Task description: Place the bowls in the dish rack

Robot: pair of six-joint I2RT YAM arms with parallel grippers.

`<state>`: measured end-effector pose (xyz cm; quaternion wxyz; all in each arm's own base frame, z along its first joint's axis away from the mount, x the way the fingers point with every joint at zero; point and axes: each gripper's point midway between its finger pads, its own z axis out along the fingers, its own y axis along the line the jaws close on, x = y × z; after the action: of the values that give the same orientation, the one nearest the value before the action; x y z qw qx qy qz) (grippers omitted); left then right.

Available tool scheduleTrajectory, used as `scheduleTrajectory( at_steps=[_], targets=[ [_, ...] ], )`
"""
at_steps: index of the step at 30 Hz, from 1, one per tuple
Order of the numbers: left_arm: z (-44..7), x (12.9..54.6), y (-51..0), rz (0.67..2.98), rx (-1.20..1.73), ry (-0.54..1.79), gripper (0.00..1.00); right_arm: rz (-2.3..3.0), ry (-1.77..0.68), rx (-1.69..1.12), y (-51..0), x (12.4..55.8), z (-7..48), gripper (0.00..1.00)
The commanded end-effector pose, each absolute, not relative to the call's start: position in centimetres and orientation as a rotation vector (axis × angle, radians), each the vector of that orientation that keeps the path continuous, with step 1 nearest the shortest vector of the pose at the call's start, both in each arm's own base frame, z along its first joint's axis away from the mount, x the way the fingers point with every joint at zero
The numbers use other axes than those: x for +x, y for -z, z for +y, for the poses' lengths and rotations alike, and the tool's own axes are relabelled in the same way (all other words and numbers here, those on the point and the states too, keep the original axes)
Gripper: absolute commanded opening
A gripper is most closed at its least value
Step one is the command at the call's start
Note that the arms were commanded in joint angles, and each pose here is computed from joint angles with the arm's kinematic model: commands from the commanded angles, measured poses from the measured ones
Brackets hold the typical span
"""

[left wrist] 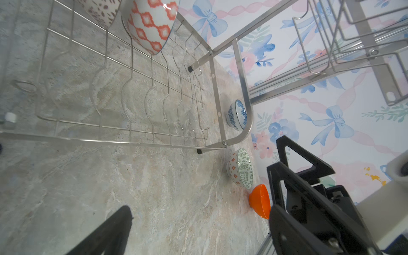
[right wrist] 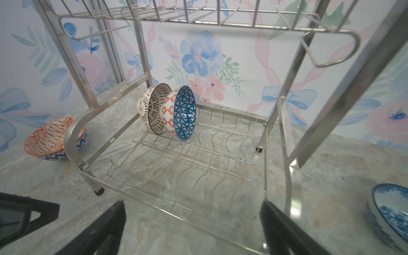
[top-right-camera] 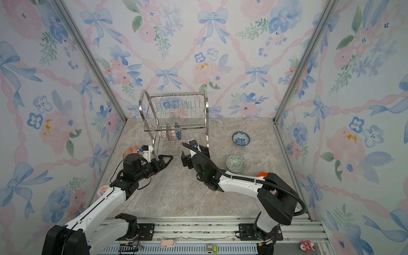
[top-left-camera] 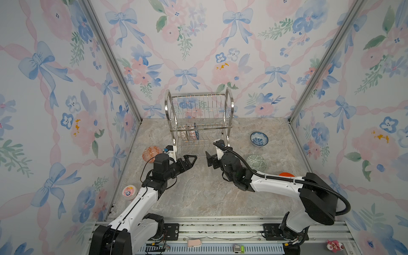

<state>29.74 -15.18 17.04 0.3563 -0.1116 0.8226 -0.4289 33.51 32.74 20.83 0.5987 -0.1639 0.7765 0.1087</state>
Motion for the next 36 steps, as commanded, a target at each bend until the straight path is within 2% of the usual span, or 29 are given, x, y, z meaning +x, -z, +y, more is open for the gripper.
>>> scheduleTrajectory(
  at_steps=[1, 12, 21, 32, 36],
  targets=[
    [-15.8, 29.4, -16.7, 2.126, -0.268, 1.101, 0.98, 1.922, -0.113, -0.351, -18.2, 32.9, 28.8, 0.97],
    [-19.7, 29.1, -17.3, 2.143, -0.162, 1.144, 0.98, 2.133, 0.043, -0.135, -14.7, 32.2, 18.3, 0.97],
    [-21.5, 29.0, -18.7, 2.112, -0.117, 1.221, 0.98, 2.241, 0.147, -0.087, -11.6, 32.1, 13.9, 1.00],
    [-23.1, 29.9, -17.9, 2.147, -0.078, 1.214, 0.98, 2.344, 0.170, -0.146, -8.2, 34.0, 13.6, 0.86],
    [-23.1, 30.0, -17.7, 2.150, -0.085, 1.208, 0.98, 2.387, 0.178, -0.161, -7.0, 34.3, 14.0, 0.74]
  ],
)
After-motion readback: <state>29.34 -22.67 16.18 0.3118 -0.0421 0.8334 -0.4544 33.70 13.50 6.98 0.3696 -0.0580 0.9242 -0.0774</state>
